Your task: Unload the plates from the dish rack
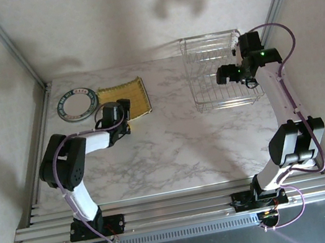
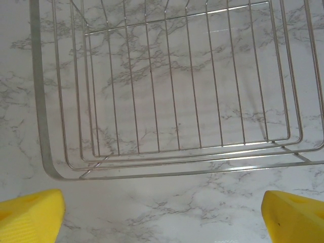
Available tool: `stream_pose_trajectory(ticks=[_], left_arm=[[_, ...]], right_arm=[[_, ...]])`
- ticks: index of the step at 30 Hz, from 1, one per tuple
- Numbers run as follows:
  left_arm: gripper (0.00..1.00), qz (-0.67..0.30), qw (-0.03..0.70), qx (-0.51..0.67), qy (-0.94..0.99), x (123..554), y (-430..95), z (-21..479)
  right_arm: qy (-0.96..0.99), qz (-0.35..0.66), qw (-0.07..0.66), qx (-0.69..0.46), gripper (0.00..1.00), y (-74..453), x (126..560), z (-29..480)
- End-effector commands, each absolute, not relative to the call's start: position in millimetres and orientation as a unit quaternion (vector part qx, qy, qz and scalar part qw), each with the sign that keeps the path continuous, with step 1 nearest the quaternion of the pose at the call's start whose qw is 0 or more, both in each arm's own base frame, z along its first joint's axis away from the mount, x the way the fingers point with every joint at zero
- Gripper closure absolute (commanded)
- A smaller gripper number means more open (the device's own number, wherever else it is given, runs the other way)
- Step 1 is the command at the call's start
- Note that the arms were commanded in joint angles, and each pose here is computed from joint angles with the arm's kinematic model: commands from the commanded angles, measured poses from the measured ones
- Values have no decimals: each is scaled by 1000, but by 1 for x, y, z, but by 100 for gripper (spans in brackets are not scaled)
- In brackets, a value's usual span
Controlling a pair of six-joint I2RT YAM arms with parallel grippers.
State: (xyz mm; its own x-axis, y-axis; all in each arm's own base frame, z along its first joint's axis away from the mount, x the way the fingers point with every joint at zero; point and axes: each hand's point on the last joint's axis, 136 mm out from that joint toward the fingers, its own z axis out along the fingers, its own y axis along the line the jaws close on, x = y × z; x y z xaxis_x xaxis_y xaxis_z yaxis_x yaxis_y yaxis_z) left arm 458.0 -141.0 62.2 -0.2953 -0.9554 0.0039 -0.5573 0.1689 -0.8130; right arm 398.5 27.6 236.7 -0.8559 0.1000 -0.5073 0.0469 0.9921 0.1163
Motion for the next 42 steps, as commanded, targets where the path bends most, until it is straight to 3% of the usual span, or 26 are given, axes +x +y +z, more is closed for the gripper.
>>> stream_pose_trajectory(ticks=[1, 17, 42], left_arm=[[0, -381, 273, -514, 719, 461, -143, 78], [0, -388, 307, -480, 725, 464, -137, 115], [0, -417, 265, -477, 727, 471, -145, 90]], right_arm=[[958, 54, 280, 43, 1, 26, 397, 245], [955, 60, 286, 42, 1, 28, 396, 251], [953, 60, 293, 39, 1, 28, 397, 259]])
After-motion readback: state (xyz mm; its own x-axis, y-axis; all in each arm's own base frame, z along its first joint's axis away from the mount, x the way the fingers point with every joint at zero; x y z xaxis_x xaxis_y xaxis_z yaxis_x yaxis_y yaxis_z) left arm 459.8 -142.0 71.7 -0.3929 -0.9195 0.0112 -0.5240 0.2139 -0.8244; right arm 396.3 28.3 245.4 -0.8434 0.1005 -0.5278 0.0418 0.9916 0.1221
